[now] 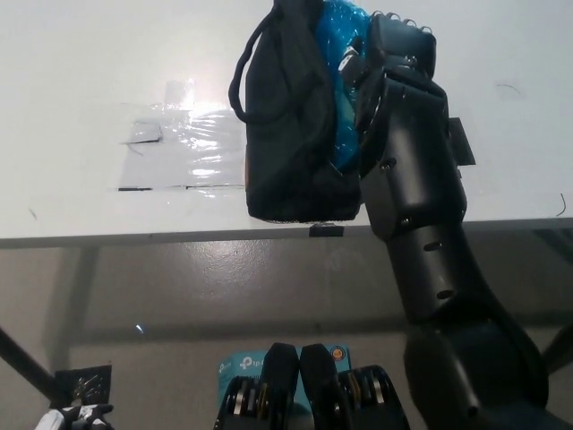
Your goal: The robot uses its right hand to pick up a stack of plates kept in the middle of the desk and put it inside a bag kept next to it
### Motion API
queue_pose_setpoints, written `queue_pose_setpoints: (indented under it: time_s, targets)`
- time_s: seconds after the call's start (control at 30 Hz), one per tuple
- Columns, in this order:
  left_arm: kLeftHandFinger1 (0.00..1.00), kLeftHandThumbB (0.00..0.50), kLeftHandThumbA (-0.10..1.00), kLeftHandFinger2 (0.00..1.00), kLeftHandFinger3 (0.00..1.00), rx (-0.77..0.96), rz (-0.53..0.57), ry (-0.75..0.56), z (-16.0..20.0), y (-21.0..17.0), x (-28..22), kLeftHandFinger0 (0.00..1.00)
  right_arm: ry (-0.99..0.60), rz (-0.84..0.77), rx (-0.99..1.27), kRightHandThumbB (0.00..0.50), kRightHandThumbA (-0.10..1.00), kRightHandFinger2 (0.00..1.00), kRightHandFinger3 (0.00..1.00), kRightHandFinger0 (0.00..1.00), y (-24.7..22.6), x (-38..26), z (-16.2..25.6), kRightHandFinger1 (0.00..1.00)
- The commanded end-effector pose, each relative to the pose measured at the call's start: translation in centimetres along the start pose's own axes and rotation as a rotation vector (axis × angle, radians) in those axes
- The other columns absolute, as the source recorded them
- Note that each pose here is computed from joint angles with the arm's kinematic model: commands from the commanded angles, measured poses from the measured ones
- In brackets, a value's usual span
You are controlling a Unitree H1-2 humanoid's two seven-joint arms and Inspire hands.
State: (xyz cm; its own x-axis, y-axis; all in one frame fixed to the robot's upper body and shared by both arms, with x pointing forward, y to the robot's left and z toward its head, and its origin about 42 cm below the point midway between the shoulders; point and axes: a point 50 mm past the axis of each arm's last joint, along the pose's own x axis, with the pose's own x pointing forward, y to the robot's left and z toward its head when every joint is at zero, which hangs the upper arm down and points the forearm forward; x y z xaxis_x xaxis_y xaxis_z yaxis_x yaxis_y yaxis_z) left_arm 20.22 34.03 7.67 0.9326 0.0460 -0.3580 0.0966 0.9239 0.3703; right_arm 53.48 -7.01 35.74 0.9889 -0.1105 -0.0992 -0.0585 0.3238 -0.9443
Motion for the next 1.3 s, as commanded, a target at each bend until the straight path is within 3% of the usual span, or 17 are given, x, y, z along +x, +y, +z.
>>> queue_pose_setpoints:
  time_s: [0.0, 0.07, 0.1, 0.13, 0.17, 0.43, 0.87, 1.13, 1.27]
  targets:
    - [0.69, 0.000, -0.10, 0.74, 0.77, 0.040, -0.009, -0.022, 0.3, 0.7, -0.2, 0.61, -0.017, 0.047, 0.044, 0.176, 0.77, 1.00, 1.00, 1.00, 0.5, -0.2, 0.4, 1.00]
    - [0.69, 0.000, -0.10, 0.74, 0.77, 0.037, -0.010, -0.023, 0.3, 0.7, -0.1, 0.61, -0.023, 0.037, 0.064, 0.214, 0.82, 1.00, 1.00, 1.00, 0.3, -0.3, 0.5, 1.00]
    - [0.69, 0.000, -0.10, 0.74, 0.77, 0.038, -0.011, -0.016, 0.1, 0.7, -0.3, 0.61, -0.021, 0.040, 0.059, 0.267, 0.90, 1.00, 1.00, 1.00, 0.4, -0.3, 0.6, 1.00]
    - [0.69, 0.000, -0.10, 0.74, 0.77, 0.038, -0.012, -0.014, 0.0, 0.7, -0.4, 0.61, -0.025, 0.034, 0.050, 0.431, 1.00, 1.00, 1.00, 1.00, 0.2, -0.3, 0.7, 1.00]
    - [0.69, 0.000, -0.10, 0.74, 0.78, 0.036, -0.012, -0.011, 0.0, 0.7, -0.4, 0.63, -0.034, 0.013, 0.055, 0.497, 1.00, 1.00, 1.00, 1.00, -0.8, -0.4, 1.2, 1.00]
    - [0.67, 0.000, -0.10, 0.70, 0.75, 0.046, -0.013, -0.007, -0.2, 0.8, -0.5, 0.60, -0.065, -0.077, 0.175, 0.500, 1.00, 1.00, 1.00, 1.00, -6.7, -0.5, 3.2, 1.00]
    - [0.69, 0.000, -0.10, 0.77, 0.81, 0.081, -0.019, 0.006, -0.3, 0.5, -1.1, 0.63, -0.151, -0.291, 0.297, 0.500, 1.00, 1.00, 1.00, 1.00, -20.6, -1.6, 5.1, 1.00]
    - [0.69, 0.000, -0.10, 0.75, 0.80, 0.078, -0.019, 0.012, -0.4, 0.5, -0.9, 0.63, -0.175, -0.354, 0.260, 0.500, 1.00, 1.00, 1.00, 1.00, -20.2, -2.3, 2.0, 1.00]
    - [0.70, 0.000, -0.10, 0.77, 0.81, 0.079, -0.023, 0.012, -0.4, 0.4, -1.0, 0.64, -0.263, -0.328, 0.290, 0.488, 1.00, 1.00, 1.00, 1.00, -18.1, -3.8, -2.8, 1.00]
